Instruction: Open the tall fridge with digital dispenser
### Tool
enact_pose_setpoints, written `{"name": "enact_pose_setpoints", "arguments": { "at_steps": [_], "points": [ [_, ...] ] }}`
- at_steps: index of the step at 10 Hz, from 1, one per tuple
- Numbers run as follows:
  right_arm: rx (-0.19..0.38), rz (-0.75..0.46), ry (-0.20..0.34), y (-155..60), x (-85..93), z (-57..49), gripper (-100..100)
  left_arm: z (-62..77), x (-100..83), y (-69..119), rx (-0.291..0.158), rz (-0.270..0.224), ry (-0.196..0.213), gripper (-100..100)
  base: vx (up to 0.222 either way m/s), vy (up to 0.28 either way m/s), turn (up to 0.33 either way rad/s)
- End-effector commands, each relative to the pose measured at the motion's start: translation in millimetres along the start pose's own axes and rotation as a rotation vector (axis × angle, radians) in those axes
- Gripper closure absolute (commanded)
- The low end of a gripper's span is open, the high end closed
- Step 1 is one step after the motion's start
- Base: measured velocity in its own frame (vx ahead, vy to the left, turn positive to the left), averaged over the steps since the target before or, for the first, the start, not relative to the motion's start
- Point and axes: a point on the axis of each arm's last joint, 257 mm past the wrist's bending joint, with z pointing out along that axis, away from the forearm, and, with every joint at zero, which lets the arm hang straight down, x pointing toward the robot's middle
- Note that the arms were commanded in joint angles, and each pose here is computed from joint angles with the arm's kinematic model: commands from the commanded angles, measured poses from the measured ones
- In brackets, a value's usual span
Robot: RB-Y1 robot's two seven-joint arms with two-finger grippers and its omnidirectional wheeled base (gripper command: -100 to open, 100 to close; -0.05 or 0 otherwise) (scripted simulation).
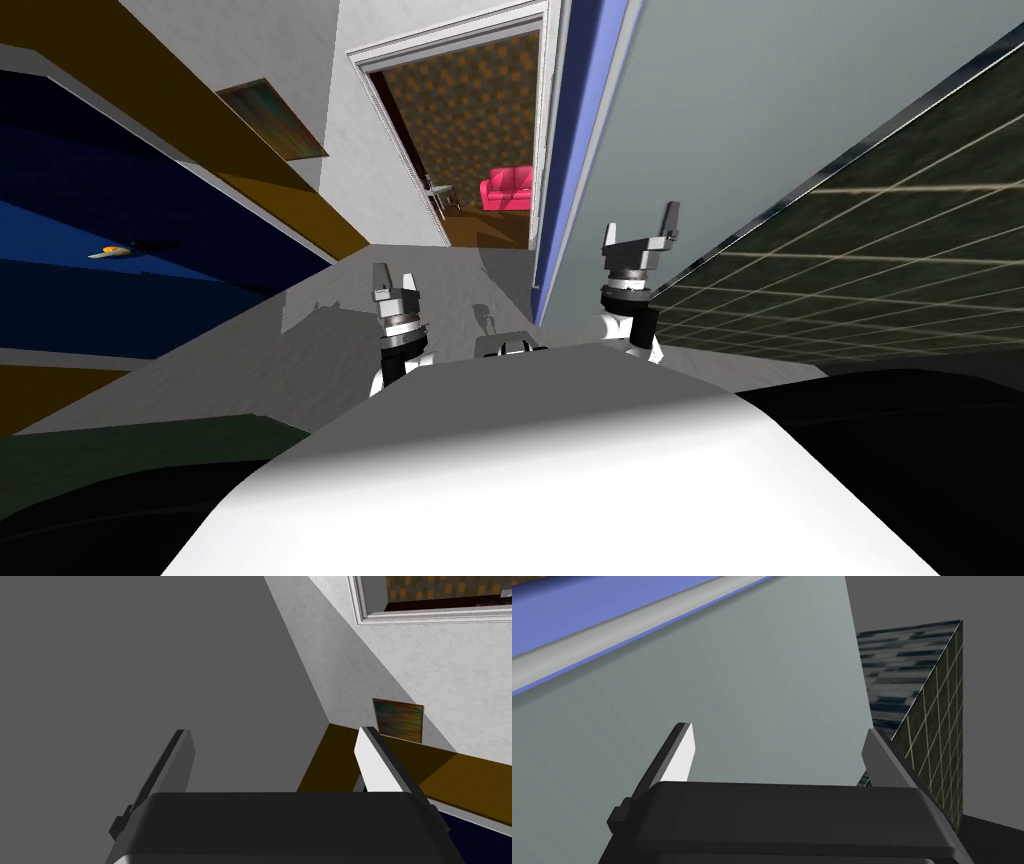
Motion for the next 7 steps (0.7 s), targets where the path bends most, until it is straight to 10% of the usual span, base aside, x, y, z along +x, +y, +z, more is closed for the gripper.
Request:
{"name": "enact_pose_setpoints", "arguments": {
  "at_steps": [1, 7],
  "points": [
    [-0.061, 0.056, -0.002, 11.5, -1.6, 13.0, -100, 0.0, 0.0, 0.0, 0.000, 0.000, 0.000, 0, -0.002, -0.038, 0.154],
    [-0.236, 0.219, -0.014, 48.9, -7.9, 45.6, -100, 0.0, 0.0, 0.0, 0.000, 0.000, 0.000, 0, -0.002, -0.047, 0.185]
  ]
}}
